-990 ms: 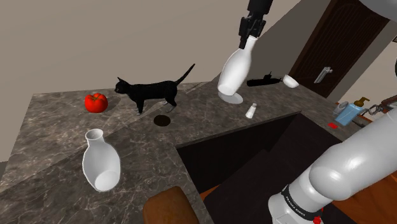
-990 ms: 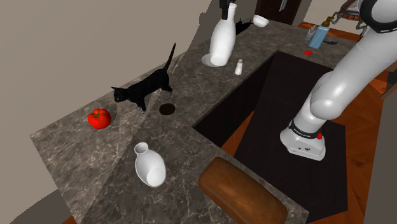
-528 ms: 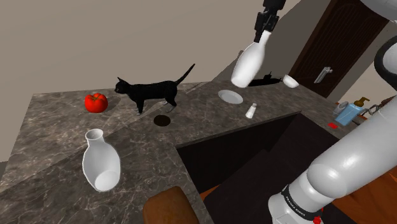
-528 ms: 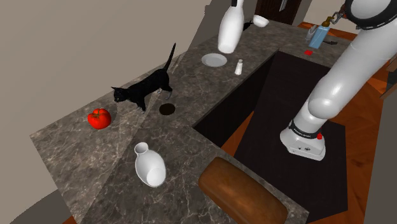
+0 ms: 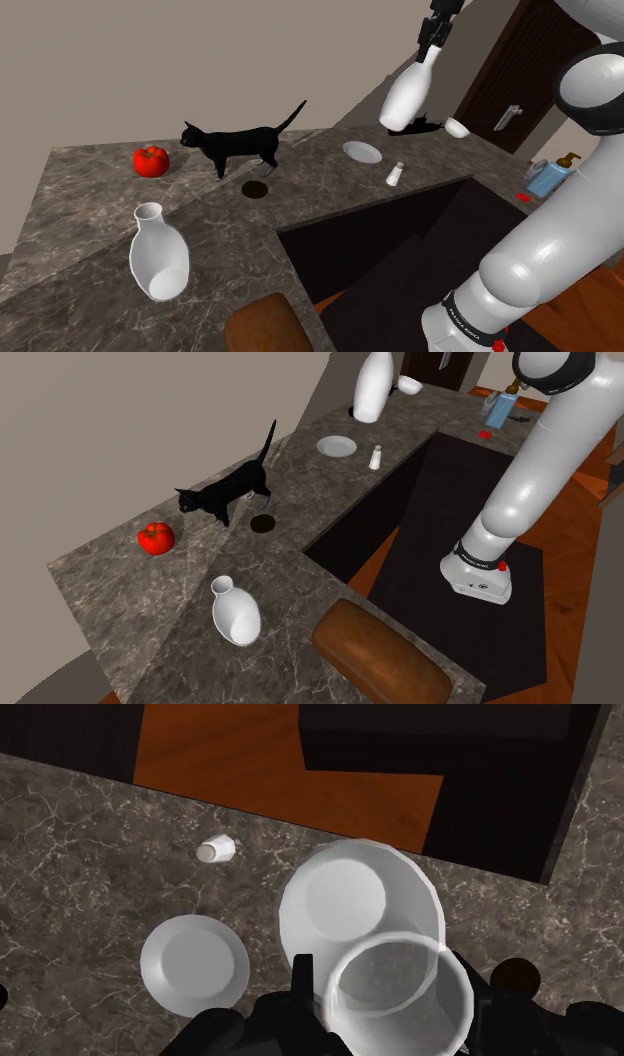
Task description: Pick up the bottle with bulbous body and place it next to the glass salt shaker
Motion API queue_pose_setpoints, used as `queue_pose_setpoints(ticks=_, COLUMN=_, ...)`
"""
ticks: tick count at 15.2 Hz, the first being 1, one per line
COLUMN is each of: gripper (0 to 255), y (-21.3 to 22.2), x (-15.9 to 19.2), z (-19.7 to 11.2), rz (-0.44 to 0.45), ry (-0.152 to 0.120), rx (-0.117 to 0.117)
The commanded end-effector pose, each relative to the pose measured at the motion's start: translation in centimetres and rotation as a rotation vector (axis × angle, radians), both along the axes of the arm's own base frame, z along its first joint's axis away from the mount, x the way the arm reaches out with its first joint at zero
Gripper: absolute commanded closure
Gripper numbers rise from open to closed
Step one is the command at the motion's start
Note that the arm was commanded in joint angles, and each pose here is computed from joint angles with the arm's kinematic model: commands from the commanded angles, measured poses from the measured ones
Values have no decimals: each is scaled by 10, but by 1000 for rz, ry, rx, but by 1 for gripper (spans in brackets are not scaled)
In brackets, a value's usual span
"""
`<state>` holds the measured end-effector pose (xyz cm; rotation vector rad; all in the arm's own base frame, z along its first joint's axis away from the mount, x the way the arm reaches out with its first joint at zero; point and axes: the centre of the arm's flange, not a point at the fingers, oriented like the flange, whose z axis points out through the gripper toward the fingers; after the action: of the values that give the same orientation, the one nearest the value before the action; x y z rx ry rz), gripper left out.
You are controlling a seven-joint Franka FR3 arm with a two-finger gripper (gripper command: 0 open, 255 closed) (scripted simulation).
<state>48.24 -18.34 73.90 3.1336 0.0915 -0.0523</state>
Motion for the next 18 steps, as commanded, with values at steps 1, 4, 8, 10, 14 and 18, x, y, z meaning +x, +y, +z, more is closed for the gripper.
queue_pose_setpoints(ticks=1, gripper=255, y=-3, x=-1, z=-8, rz=1, ry=-1, rx=0)
queue_pose_setpoints(ticks=4, gripper=255, y=-3, x=-1, z=-24, rz=1, ry=-1, rx=0)
queue_pose_setpoints(ticks=8, gripper=255, y=-3, x=-1, z=-45, rz=1, ry=-1, rx=0)
queue_pose_setpoints(ticks=10, gripper=255, y=-3, x=-1, z=-55, rz=1, ry=-1, rx=0)
queue_pose_setpoints(ticks=14, gripper=255, y=-3, x=-1, z=-77, rz=1, ry=-1, rx=0)
queue_pose_setpoints(ticks=18, gripper=255, y=-3, x=-1, z=-98, rz=1, ry=-1, rx=0)
